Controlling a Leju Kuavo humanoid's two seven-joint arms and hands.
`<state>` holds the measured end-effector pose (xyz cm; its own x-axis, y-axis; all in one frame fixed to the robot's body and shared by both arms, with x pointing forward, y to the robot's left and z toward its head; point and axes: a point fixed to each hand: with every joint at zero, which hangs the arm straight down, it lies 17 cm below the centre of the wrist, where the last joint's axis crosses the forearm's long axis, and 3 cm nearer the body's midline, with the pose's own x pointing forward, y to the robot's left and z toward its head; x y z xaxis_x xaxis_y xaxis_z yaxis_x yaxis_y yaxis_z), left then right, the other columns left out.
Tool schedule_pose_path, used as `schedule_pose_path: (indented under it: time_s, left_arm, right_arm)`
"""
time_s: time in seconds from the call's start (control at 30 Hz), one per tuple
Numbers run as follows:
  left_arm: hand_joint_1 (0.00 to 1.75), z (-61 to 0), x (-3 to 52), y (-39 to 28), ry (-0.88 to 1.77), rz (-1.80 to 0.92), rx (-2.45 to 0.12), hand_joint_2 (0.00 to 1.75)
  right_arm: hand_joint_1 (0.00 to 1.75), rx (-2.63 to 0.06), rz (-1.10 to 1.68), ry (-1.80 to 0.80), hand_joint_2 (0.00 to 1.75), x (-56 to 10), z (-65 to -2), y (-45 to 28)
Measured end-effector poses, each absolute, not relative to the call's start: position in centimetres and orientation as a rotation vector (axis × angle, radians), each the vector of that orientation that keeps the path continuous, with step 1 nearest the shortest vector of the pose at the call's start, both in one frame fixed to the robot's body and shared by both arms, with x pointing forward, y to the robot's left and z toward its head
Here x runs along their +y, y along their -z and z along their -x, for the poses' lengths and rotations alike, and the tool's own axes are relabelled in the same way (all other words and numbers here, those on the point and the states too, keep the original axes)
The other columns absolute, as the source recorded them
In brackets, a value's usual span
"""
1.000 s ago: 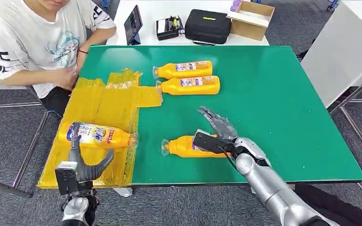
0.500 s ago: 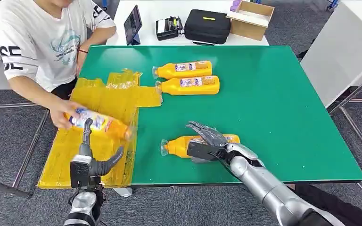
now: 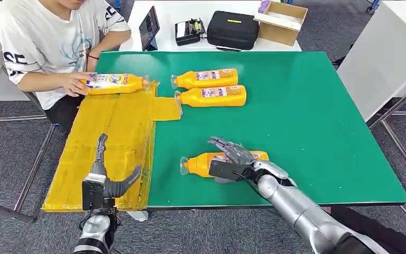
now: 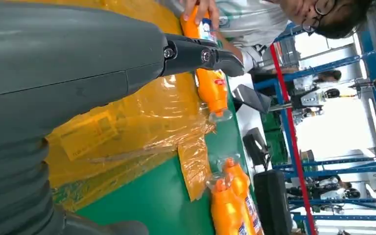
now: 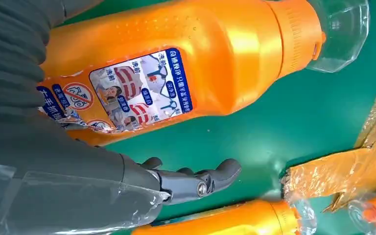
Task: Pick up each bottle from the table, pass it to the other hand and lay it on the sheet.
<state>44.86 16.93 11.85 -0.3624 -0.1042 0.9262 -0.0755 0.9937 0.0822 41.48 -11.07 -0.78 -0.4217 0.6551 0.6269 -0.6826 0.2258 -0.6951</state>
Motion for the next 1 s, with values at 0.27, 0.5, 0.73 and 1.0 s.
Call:
schedule_pose_path:
  time_s: [0.27,0.5,0.73,1.0]
  left_arm:
    - [0.00,-45.3,16.9,-11.9,0.027,-0.134,-1.942,1.75]
    - [0.00,-45.4,17.1,-11.6,0.009,-0.128,-1.930,1.75]
    - [0.00,-45.3,16.7,-11.5,-0.010,-0.091,-1.924,1.75]
    - [0.00,-45.3,16.4,-11.3,0.004,-0.093,-1.919,1.75]
  right_arm:
    - [0.00,-1.322,-0.103,-1.464,1.75,-11.7,-40.9,0.8]
    - [0.00,-1.203,-0.053,-1.527,1.75,-16.0,-40.7,1.4]
    - [0.00,-1.125,0.113,-1.642,1.75,-20.7,-41.9,-0.4]
    - [0.00,-1.175,0.162,-1.685,1.75,-20.4,-41.5,-0.8]
